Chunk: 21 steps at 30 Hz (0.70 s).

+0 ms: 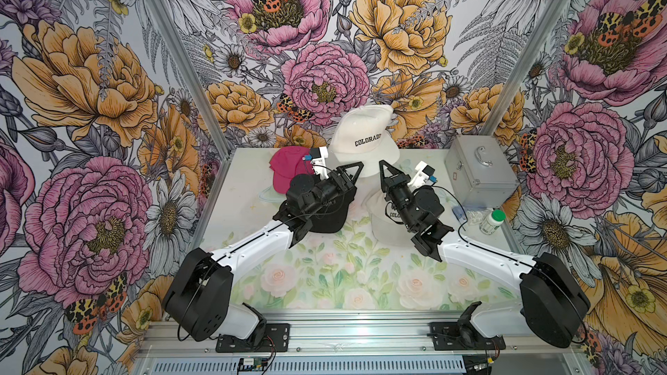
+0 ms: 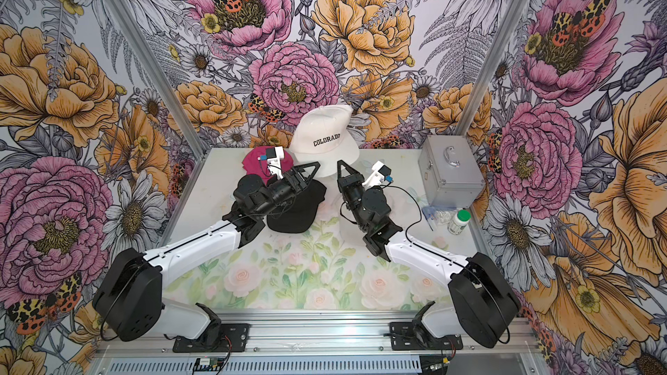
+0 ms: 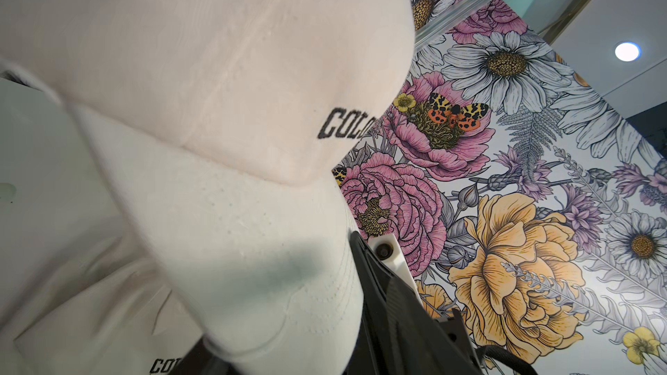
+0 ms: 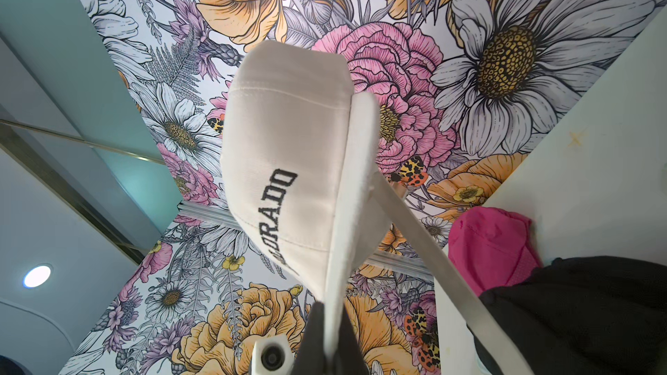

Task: Stack the baseball caps by color
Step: Pick up the baseball cap from the center of the board.

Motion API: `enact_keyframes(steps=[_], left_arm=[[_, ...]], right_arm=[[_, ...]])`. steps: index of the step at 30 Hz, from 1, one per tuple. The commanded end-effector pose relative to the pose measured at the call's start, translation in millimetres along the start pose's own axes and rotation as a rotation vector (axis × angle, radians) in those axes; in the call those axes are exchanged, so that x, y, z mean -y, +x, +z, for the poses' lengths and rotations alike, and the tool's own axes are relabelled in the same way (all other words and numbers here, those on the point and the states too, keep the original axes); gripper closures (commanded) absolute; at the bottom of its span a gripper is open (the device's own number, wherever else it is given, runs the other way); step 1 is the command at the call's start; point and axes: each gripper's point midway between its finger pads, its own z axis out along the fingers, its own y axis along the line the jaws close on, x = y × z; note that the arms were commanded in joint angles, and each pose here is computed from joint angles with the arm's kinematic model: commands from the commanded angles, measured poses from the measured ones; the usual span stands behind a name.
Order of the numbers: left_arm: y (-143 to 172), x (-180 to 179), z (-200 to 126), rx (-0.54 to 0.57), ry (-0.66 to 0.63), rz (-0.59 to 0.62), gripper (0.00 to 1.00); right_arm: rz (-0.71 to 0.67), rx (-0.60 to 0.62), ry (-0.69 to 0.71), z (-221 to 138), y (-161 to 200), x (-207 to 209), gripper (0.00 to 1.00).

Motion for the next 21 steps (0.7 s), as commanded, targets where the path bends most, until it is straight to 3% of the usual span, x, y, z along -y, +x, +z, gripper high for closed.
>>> enact_keyframes(steps=[1, 6, 8, 9, 16, 18, 20, 21], left_arm=[[-23.0, 21.0, -1.8, 0.073, 0.056, 0.03, 0.53], [-22.7, 34.6, -1.0, 0.054, 0.096, 0.049, 0.74], [-23.9, 37.9, -1.1, 0.057, 0.102, 0.058, 0.88], [-23.7, 37.8, -0.5, 0.059, 0.101, 0.054, 1.0], [-27.9, 39.8, 3.0, 0.072, 0.116, 0.079, 1.0], [-31.1, 39.2, -0.3, 0.078, 0.115, 0.125, 1.0], [-34.3, 34.6, -6.7, 0.078, 0.101, 0.197, 1.0], [-36.2, 31.0, -10.8, 0.077, 0.085, 0.236, 1.0]], right_arm=[[-0.006, 0.005, -0.029, -2.3, -1.8, -10.1, 1.0], [-0.013, -0.006, -0.027, -1.6, 0.8, -9.3, 1.0], [-0.013, -0.02, -0.032, -1.0, 3.2, -10.3, 1.0], [-0.019, -0.023, -0.036, -0.9, 4.1, -11.5, 1.0], [-0.085, -0.025, -0.05, 0.4, 6.8, -9.0, 0.97], [-0.129, -0.022, -0.029, 0.7, 5.1, -0.1, 0.79], [-0.181, -0.024, 0.004, 0.9, -1.3, 12.9, 0.48], [-0.203, -0.029, 0.017, 1.0, -7.1, 18.4, 0.38]])
